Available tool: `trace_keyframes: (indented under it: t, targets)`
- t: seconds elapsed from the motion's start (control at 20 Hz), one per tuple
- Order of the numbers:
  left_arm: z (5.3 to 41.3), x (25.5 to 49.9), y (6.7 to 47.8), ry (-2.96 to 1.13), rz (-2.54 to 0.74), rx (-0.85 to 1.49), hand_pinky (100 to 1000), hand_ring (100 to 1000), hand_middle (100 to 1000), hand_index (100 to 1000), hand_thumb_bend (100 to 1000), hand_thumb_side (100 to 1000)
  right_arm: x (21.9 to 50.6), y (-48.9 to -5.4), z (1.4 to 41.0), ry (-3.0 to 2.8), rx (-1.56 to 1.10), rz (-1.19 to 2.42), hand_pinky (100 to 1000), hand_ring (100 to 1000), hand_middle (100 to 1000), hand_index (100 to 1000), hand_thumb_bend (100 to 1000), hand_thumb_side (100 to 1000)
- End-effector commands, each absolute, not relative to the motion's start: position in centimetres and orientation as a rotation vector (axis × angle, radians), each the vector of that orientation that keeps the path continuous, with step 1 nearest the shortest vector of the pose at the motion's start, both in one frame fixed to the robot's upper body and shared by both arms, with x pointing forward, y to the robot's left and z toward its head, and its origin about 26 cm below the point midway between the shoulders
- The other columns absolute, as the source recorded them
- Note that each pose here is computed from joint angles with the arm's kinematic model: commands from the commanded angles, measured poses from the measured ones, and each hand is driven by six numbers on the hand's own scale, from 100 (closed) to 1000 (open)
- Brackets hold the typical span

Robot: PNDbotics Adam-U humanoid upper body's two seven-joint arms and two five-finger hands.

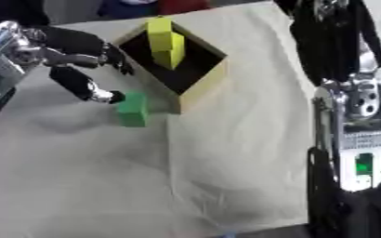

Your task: Pick up objects on the table and place them in the box.

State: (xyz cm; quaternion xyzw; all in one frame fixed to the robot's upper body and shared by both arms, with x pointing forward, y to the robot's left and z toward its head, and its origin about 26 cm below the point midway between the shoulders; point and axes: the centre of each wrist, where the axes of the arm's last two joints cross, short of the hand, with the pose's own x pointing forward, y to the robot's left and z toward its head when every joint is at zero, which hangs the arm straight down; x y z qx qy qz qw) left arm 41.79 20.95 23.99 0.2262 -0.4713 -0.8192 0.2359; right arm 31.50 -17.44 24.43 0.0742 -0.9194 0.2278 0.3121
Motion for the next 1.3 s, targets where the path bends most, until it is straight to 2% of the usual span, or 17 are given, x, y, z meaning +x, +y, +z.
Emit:
trace_keyframes:
  t: [0.05, 0.25, 0.35, 0.5, 0.8, 1.3]
  targets:
    - [25.2, 41.6, 21.6, -1.257, -2.285, 0.666, 718, 822, 778, 931, 399, 819, 31.1, -17.6, 25.2, -2.455, 0.180, 0.608, 791, 790, 593, 723, 100, 996]
    - [24.6, 41.7, 21.5, -1.203, -2.335, 0.668, 741, 843, 801, 941, 381, 696, 31.1, -17.7, 25.1, -2.453, 0.180, 0.606, 791, 790, 592, 723, 100, 997]
    - [24.5, 41.8, 21.6, -1.190, -2.349, 0.666, 745, 846, 804, 941, 388, 706, 31.1, -17.7, 25.1, -2.453, 0.180, 0.605, 792, 790, 592, 723, 100, 997]
    - [24.1, 42.1, 21.7, -1.166, -2.362, 0.661, 754, 853, 808, 944, 434, 778, 31.1, -17.7, 25.1, -2.451, 0.181, 0.603, 792, 790, 592, 723, 100, 997]
    - [23.3, 42.5, 21.8, -1.119, -2.378, 0.665, 760, 858, 810, 945, 478, 819, 31.1, -17.8, 25.0, -2.448, 0.183, 0.603, 793, 791, 593, 723, 100, 998]
    - [22.1, 42.9, 21.3, -1.114, -2.398, 0.593, 748, 849, 803, 942, 429, 857, 31.1, -17.8, 25.0, -2.445, 0.187, 0.605, 793, 791, 592, 723, 100, 1000]
